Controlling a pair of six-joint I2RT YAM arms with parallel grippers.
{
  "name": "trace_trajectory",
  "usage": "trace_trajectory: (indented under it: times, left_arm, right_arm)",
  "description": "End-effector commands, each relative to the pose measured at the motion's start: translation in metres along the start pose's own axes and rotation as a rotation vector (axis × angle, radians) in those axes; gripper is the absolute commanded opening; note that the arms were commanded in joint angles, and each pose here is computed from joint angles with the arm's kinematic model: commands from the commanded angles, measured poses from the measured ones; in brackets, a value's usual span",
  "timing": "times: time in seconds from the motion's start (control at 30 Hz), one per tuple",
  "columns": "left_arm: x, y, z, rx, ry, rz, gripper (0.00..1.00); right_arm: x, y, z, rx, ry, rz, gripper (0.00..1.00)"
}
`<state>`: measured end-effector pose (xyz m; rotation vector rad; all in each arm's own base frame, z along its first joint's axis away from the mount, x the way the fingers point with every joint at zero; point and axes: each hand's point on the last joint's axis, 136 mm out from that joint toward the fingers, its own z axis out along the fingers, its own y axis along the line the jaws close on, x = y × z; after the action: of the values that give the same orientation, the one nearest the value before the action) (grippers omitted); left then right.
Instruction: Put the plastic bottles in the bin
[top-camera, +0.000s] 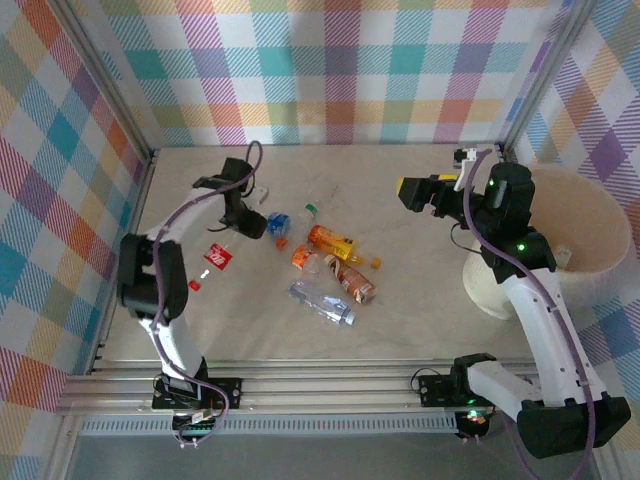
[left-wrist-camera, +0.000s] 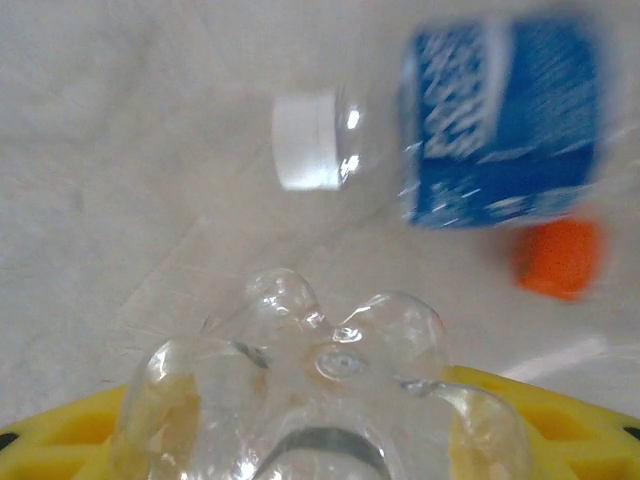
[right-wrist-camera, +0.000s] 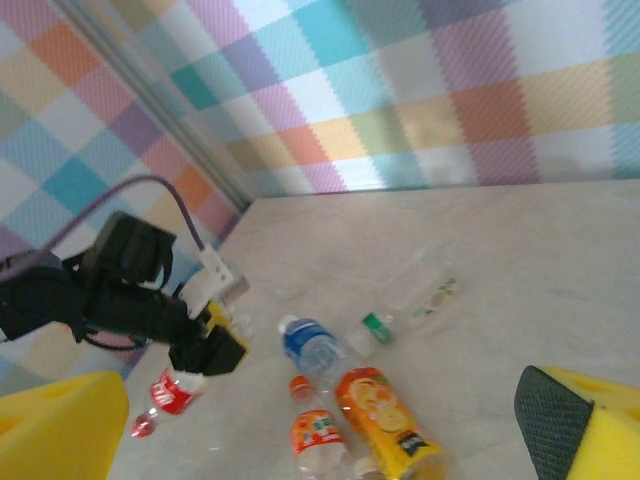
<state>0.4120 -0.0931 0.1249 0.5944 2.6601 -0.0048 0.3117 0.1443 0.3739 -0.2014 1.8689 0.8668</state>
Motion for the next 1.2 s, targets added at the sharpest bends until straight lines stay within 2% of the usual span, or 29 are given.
trace_trajectory:
  times: [0.0, 0.17, 0.33, 0.47, 0.53, 0.83, 0.97, 1.17]
  left_arm:
    - [-0.046, -0.016, -0.073, 0.129, -0.259, -0.098, 0.46]
    - [-0.077, -0.035, -0.141, 0.270, -0.523, -0.198, 0.47]
    - [-0.101, -0.058, -0.201, 0.458, -0.780, -0.356, 0.50]
    - [-0.106, -0.080, -0.229, 0.570, -0.900, -0.457, 0.50]
    - [-0.107, -0.093, -0.236, 0.626, -0.915, -0.493, 0.51]
    - [-0.115, -0.174, -0.254, 0.770, -0.912, -0.478, 0.50]
    - [-0.119, -0.197, -0.252, 0.811, -0.907, -0.481, 0.51]
    - [-0.127, -0.213, -0.247, 0.838, -0.901, -0.512, 0.51]
  right_arm:
    - [-0.002, 0.028, 0.004, -0.168, -0.005, 0.008, 1.00]
    - [0.004, 0.034, 0.011, -0.215, -0.008, -0.018, 1.00]
    - [0.018, 0.058, 0.017, -0.346, 0.027, -0.066, 1.00]
    - [0.038, 0.080, 0.027, -0.423, 0.094, -0.140, 1.00]
    - [0.046, 0.088, 0.032, -0.444, 0.118, -0.170, 1.00]
    - [0.080, 0.107, 0.063, -0.489, 0.226, -0.233, 1.00]
    - [0.093, 0.120, 0.065, -0.545, 0.263, -0.259, 1.00]
    - [0.105, 0.109, 0.072, -0.478, 0.279, -0.297, 1.00]
